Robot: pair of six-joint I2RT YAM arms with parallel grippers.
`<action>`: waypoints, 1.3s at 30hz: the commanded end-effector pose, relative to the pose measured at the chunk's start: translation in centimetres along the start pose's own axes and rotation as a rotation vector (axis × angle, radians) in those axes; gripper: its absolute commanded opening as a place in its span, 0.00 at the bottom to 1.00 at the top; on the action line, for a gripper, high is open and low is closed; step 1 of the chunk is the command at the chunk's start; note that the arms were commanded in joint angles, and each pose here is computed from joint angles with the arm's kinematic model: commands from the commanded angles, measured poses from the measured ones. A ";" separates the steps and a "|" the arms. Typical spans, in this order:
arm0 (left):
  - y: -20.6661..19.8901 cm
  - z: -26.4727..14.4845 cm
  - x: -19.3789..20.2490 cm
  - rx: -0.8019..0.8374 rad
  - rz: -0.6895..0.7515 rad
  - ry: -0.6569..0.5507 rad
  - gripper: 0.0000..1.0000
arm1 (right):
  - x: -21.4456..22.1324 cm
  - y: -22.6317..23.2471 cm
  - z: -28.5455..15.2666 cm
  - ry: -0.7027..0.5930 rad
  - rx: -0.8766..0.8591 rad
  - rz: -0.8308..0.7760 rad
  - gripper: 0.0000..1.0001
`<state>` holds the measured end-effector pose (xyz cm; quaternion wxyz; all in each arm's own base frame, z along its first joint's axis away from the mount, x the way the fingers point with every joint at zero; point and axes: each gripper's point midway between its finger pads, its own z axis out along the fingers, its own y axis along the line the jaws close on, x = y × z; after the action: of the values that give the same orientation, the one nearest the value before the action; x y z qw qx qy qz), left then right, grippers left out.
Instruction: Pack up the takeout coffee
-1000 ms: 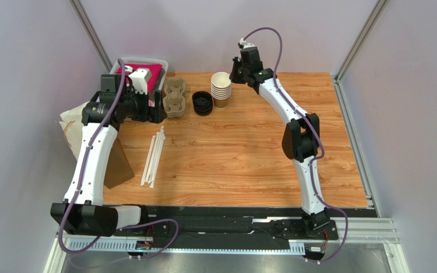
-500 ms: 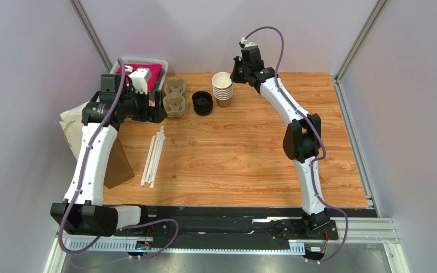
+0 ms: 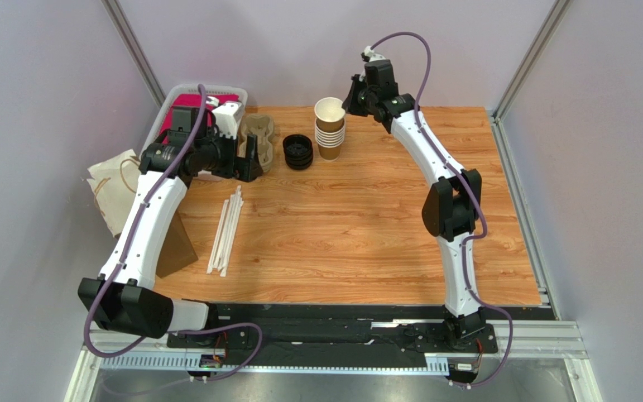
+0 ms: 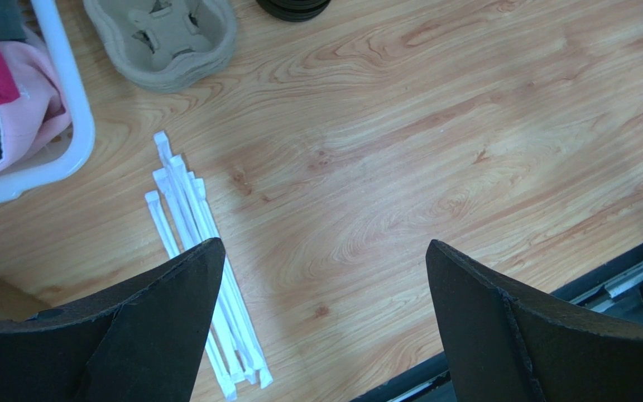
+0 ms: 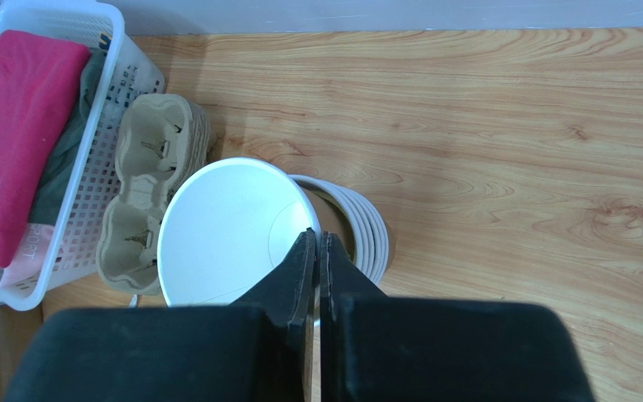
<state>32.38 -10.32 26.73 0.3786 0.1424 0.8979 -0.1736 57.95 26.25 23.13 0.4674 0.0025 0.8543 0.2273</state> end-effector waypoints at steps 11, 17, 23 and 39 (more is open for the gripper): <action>0.4 -1.0 -6.5 -0.067 0.102 -0.133 0.99 | -13.7 5.4 -13.9 -0.270 -0.287 0.051 0.00; 0.1 -3.2 -10.2 -0.083 0.182 -0.243 0.99 | -12.1 6.0 -19.3 -0.209 -0.362 -0.036 0.00; 0.2 -4.7 -11.5 -0.122 0.253 -0.329 0.99 | -2.5 4.8 -22.3 0.019 -0.414 -0.086 0.00; -2.0 -2.8 -5.5 0.038 0.209 -0.224 0.99 | 18.1 2.8 -20.9 0.266 -0.406 -0.205 0.00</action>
<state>34.04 -10.98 32.30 0.4737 0.2313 0.8374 -0.1443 29.35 23.22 17.67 0.2865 -0.1657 0.8772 0.3477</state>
